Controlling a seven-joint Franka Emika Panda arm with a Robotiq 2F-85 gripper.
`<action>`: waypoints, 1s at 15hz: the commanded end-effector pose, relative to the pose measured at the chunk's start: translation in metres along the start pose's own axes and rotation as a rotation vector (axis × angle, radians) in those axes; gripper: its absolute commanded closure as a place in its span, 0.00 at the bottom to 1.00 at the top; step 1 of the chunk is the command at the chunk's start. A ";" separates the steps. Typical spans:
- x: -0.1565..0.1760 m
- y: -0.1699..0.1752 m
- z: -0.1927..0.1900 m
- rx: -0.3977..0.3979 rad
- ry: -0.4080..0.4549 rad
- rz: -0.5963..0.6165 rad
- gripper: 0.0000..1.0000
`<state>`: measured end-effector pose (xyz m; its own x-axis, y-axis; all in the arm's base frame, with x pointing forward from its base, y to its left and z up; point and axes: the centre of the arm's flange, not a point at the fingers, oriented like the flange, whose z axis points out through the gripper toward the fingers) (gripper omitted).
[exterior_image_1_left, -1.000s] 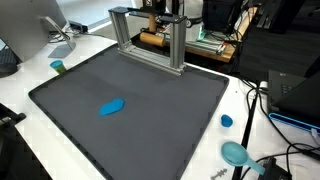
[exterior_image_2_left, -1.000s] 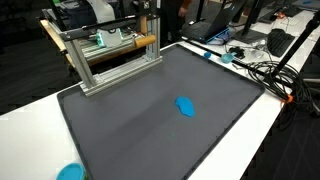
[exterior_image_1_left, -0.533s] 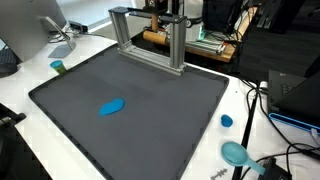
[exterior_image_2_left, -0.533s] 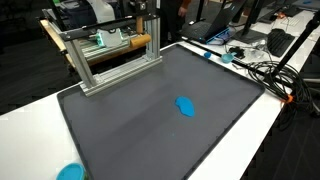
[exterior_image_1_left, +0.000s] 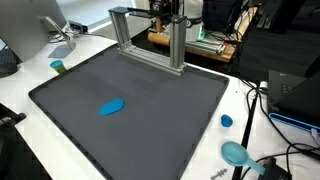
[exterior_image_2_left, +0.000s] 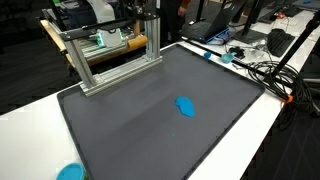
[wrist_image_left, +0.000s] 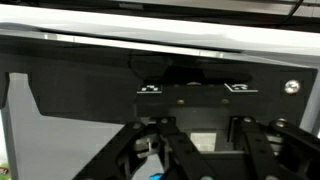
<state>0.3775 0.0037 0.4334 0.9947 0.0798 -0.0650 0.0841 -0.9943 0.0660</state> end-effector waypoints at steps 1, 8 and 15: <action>-0.022 0.001 0.000 0.034 0.025 0.028 0.78; -0.034 0.008 -0.010 0.087 0.059 0.083 0.02; -0.064 0.001 -0.061 0.033 0.214 0.126 0.00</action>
<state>0.3459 -0.0046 0.4742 0.9972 -0.0044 0.0753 -0.0054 -0.9999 0.0137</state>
